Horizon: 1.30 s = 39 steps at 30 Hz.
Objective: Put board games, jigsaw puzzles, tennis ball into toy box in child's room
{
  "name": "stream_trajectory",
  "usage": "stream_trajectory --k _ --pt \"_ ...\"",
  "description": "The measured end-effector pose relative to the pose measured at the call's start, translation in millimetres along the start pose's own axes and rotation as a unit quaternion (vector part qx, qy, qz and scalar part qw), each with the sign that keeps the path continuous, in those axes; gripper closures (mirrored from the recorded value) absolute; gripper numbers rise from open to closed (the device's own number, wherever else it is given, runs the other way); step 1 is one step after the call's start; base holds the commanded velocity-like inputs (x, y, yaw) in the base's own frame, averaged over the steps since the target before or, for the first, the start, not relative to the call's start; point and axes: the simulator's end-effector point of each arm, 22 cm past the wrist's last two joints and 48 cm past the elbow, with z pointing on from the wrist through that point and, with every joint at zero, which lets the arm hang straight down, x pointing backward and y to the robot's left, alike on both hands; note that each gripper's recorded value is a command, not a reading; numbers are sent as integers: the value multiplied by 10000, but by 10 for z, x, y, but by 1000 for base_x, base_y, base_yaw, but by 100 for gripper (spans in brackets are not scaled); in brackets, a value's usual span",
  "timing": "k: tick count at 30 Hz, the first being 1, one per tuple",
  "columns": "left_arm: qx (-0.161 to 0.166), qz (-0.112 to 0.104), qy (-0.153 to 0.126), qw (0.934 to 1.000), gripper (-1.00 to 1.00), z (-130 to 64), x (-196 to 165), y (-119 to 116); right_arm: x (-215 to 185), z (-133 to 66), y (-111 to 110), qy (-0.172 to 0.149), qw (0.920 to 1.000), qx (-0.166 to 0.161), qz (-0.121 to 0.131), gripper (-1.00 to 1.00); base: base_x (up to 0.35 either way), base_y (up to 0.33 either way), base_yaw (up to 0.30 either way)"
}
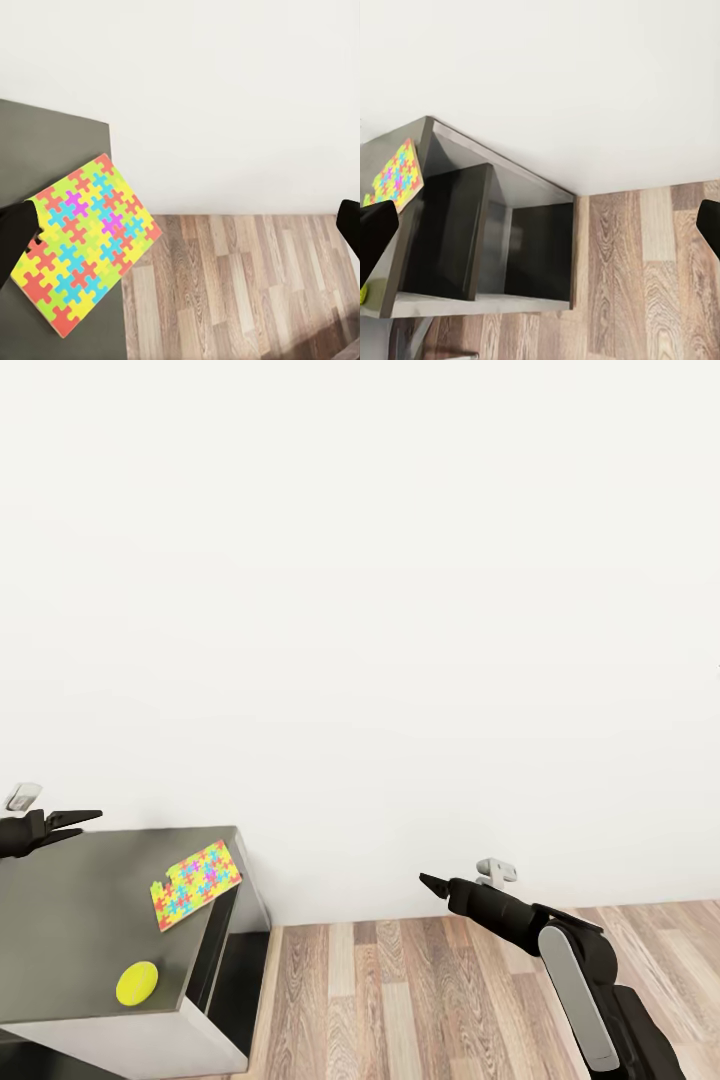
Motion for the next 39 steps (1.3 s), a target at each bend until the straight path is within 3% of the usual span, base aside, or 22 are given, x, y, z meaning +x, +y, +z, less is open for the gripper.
stream_trajectory --k 39 --pt "143 165 -240 9995 -100 -200 -177 -257 -218 -172 197 -279 9994 -107 -168 -100 0 0 35"
